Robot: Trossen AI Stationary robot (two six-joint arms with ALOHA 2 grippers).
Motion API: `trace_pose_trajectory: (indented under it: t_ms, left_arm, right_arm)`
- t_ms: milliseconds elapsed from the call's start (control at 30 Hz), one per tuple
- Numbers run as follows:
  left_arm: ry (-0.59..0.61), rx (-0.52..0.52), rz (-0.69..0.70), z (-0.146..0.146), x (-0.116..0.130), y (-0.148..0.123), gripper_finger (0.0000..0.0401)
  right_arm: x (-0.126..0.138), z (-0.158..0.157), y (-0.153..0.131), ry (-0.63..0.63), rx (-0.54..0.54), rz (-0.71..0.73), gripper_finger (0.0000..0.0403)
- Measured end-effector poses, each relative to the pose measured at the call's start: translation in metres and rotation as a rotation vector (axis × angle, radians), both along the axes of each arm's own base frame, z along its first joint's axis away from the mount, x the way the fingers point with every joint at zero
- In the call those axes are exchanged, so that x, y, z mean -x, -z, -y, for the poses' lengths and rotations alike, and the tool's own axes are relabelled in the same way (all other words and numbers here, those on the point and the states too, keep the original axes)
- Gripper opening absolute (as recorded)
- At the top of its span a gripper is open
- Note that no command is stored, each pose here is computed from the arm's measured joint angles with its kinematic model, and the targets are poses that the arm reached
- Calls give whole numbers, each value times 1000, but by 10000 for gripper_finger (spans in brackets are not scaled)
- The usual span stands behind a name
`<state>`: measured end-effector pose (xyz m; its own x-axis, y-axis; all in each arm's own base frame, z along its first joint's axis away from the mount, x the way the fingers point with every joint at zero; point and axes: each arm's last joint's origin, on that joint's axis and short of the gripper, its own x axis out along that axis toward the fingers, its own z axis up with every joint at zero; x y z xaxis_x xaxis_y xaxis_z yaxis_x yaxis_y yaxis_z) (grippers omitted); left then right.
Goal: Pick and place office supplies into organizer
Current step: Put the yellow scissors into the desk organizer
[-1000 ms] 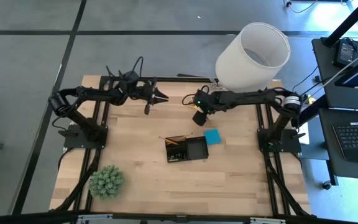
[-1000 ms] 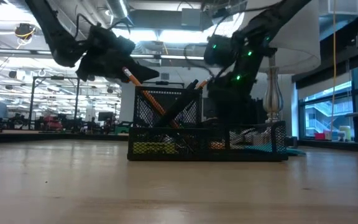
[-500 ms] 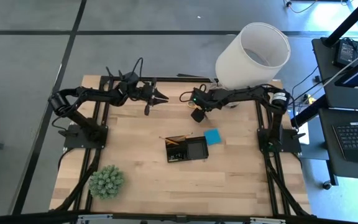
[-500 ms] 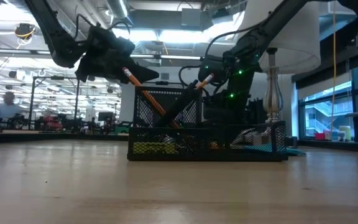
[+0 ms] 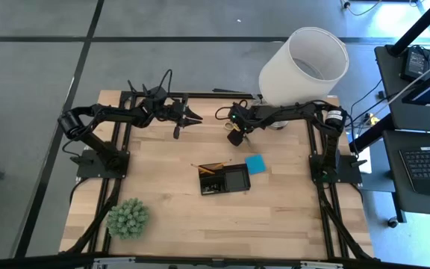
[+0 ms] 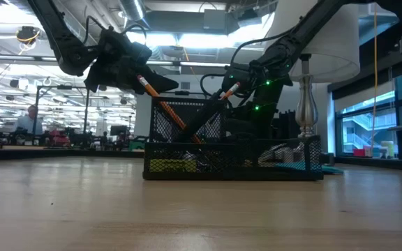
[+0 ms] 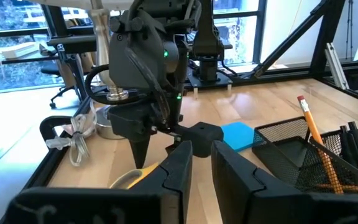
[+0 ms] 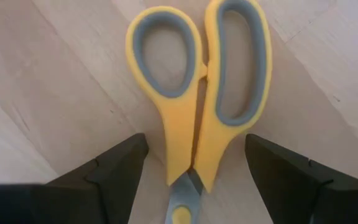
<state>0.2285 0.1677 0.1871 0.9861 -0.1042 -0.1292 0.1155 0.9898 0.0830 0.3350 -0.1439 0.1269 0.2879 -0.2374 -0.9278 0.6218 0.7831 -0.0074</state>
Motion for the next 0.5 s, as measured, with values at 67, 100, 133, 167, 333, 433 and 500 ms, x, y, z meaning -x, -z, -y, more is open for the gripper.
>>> trace_pose_trajectory:
  t_ms: [67,100,133,167,333,433,500]
  left_arm:
    - [0,0,0,0,0,0,56]
    - [0,1,-1,0,0,0,56]
    - [0,1,-1,0,0,0,55]
    - [0,3,-3,0,0,0,55]
    - [0,5,-7,0,0,1,52]
    - [0,5,-7,0,0,1,54]
    - [0,5,-7,0,0,1,55]
  right_arm:
    - [0,0,2,-1,-4,-8,281]
    - [0,0,2,-7,-4,-12,281]
    - [1,0,2,-24,-1,-20,281]
    - [1,-1,2,-38,0,-25,281]
    - [1,-1,3,-50,0,-27,281]
    - [1,-1,3,-51,7,-32,281]
    - [1,-1,3,-26,15,-35,281]
